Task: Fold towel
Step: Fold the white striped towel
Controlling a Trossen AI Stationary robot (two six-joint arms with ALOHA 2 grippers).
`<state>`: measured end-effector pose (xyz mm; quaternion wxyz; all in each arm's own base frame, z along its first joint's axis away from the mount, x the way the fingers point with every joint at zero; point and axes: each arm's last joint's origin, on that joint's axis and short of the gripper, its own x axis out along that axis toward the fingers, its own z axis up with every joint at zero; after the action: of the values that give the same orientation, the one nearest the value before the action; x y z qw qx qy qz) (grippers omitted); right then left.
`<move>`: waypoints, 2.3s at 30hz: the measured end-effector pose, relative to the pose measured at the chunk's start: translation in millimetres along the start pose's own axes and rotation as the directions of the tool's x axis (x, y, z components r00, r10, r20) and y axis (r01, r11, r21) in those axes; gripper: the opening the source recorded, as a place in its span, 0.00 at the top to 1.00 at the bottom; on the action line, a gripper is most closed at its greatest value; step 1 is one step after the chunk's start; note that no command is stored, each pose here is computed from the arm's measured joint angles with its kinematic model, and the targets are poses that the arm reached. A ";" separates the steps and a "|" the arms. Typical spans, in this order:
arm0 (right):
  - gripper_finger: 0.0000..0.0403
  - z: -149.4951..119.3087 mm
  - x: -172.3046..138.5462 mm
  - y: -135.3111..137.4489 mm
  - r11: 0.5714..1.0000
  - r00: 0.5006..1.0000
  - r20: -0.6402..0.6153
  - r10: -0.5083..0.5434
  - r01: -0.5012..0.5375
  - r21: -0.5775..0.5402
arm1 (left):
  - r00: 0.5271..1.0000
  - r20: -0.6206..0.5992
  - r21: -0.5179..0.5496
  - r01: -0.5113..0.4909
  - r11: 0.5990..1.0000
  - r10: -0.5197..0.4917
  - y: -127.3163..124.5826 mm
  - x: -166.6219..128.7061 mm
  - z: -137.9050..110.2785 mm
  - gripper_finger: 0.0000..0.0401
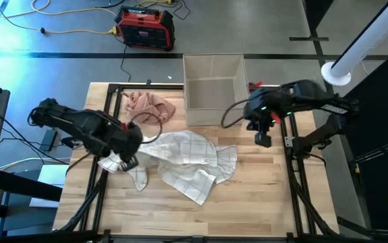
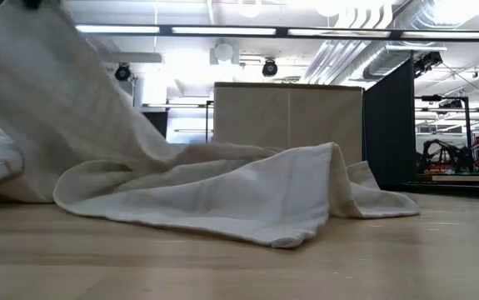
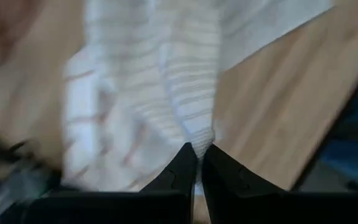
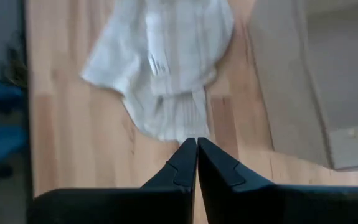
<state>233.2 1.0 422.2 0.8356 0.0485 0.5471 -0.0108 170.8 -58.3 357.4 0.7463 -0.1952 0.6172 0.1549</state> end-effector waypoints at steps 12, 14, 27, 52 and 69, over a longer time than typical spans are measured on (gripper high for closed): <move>0.99 -2.3 150.3 12.7 0.949 0.983 0.134 0.122 -0.076 -0.307 | 0.987 0.163 -0.061 0.000 0.998 0.010 31.8 -16.0 -1.9 0.98; 0.97 -7.3 162.0 18.0 0.931 0.982 0.132 0.133 -0.078 -0.357 | 0.988 0.154 -0.071 0.007 0.997 0.004 32.7 -15.6 -0.7 0.98; 0.61 -25.8 246.7 54.8 0.743 0.980 0.033 -0.196 0.170 -0.648 | 0.993 0.106 -0.117 0.065 0.991 -0.053 30.5 -14.8 -0.7 0.98; 0.81 -15.8 283.5 61.0 0.714 0.964 0.121 -0.238 0.259 -0.650 | 0.993 0.102 -0.121 0.071 0.990 -0.058 30.3 -14.8 -0.9 0.98; 1.00 -21.7 148.2 45.1 0.985 0.969 0.226 -0.095 0.125 -0.118 | 0.932 0.284 -0.047 0.248 0.968 -0.225 13.4 -20.9 15.9 0.98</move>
<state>276.1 53.1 281.0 0.8903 -0.0387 0.4529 -0.0264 174.2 -38.7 379.1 0.8296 -0.2751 0.4721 0.1149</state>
